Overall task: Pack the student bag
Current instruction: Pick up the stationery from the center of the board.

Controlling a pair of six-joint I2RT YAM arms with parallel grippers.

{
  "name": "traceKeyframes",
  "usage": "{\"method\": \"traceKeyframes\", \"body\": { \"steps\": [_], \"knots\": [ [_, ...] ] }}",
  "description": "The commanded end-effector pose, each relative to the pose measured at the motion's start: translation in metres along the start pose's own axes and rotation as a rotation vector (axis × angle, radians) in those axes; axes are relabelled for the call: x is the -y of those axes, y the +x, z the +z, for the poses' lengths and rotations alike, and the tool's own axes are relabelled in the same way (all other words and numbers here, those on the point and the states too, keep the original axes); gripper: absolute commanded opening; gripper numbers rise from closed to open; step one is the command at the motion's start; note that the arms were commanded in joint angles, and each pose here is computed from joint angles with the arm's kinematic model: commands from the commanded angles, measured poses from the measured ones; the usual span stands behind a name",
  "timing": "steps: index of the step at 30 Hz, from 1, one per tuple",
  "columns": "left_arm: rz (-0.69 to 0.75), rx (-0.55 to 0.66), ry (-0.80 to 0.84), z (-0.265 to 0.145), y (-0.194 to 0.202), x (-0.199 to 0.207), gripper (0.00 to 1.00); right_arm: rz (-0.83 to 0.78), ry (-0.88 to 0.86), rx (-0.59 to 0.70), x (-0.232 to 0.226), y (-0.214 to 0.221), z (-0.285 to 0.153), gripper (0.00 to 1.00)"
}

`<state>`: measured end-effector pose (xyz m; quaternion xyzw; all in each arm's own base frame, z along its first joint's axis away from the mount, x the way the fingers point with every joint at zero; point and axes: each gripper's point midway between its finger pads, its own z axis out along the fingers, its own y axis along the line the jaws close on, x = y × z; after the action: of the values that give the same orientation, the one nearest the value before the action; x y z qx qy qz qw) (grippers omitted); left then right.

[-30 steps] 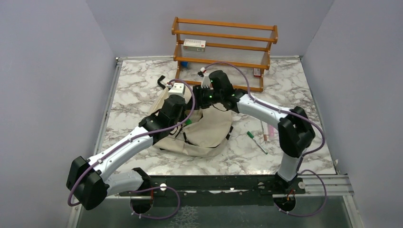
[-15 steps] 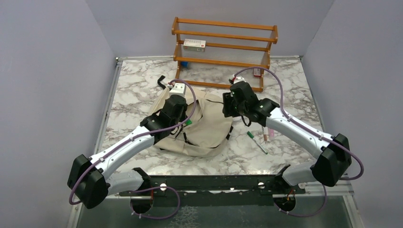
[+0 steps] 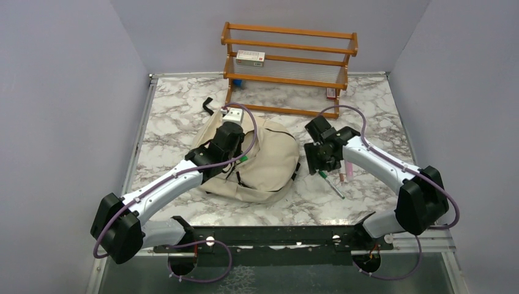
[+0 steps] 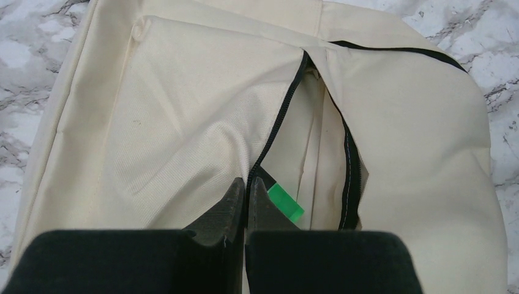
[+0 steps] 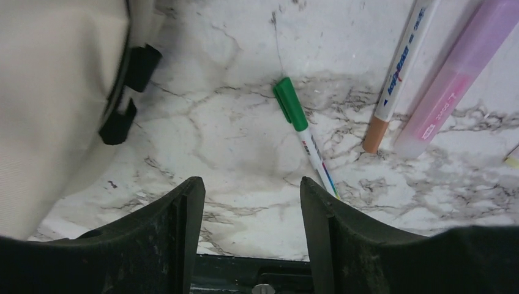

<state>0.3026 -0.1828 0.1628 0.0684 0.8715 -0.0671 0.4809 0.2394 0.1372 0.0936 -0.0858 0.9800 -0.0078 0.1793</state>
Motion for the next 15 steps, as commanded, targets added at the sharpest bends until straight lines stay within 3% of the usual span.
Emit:
{"method": "traceKeyframes", "body": {
  "steps": [1,15],
  "knots": [
    [-0.02,0.054,0.055,-0.003,-0.022,0.013,0.0,0.056,-0.065,-0.123,0.002,0.027,0.011,0.64],
    [-0.013,0.073,0.061,-0.007,-0.03,0.012,0.0,0.123,-0.015,-0.164,0.025,0.019,0.063,0.66]
  ]
}}
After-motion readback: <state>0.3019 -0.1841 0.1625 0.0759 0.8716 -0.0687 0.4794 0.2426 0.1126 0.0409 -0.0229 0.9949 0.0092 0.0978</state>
